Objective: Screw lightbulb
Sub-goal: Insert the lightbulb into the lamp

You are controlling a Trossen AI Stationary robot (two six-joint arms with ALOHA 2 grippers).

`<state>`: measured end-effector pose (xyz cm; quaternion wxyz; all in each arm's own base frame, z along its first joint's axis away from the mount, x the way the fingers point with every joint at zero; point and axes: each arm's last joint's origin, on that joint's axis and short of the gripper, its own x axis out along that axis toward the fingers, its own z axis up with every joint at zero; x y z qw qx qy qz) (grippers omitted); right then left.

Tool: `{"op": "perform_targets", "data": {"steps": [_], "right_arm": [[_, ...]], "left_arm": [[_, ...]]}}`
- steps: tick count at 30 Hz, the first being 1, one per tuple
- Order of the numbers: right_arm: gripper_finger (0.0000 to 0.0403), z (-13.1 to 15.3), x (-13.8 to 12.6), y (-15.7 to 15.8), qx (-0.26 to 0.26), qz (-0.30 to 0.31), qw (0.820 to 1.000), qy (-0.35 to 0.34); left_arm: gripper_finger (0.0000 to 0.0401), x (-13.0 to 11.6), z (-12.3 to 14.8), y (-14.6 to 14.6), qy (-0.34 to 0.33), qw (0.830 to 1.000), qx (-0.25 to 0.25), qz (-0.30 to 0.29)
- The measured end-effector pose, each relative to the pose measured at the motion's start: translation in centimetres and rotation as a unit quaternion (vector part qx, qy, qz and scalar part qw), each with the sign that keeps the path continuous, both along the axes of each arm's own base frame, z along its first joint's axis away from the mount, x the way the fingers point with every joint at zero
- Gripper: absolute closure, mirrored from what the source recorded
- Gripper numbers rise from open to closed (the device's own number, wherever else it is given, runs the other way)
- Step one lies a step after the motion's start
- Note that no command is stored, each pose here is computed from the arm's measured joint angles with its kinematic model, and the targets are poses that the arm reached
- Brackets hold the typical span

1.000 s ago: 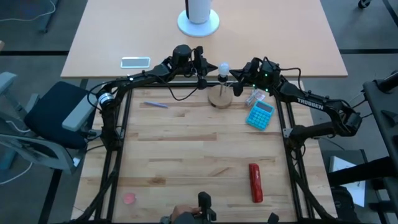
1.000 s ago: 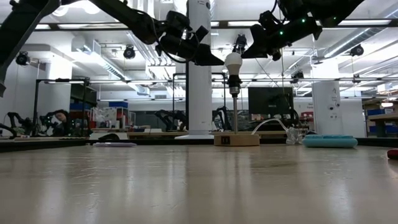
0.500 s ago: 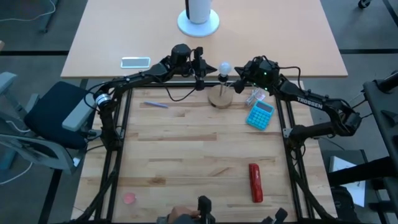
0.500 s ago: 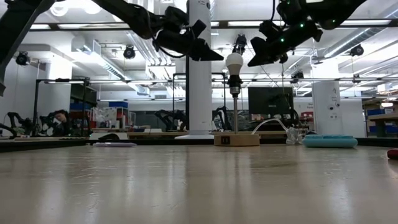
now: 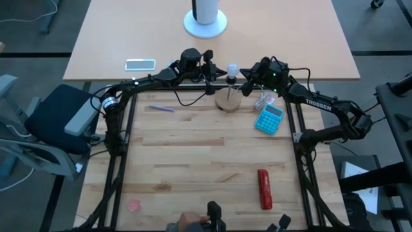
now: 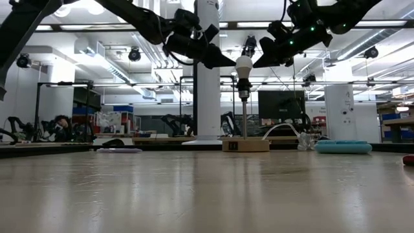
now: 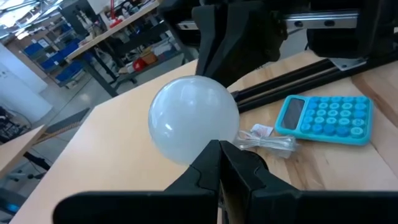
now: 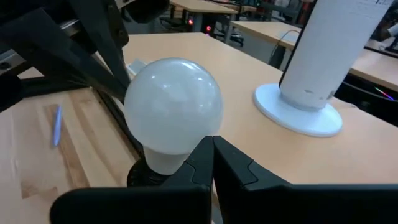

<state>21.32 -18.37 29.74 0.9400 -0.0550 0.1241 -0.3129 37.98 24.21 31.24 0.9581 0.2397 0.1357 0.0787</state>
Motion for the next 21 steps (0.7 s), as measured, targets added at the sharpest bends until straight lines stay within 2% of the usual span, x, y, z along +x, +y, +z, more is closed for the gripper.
{"op": "perform_targets", "data": {"steps": [21], "right_arm": [[0.0403, 0.3, 0.5, 1.4, 0.014, 0.039, 0.999, -0.004]], "left_arm": [[0.0401, -0.2, -0.2, 0.5, 0.002, 0.999, 0.001, 0.035]]}}
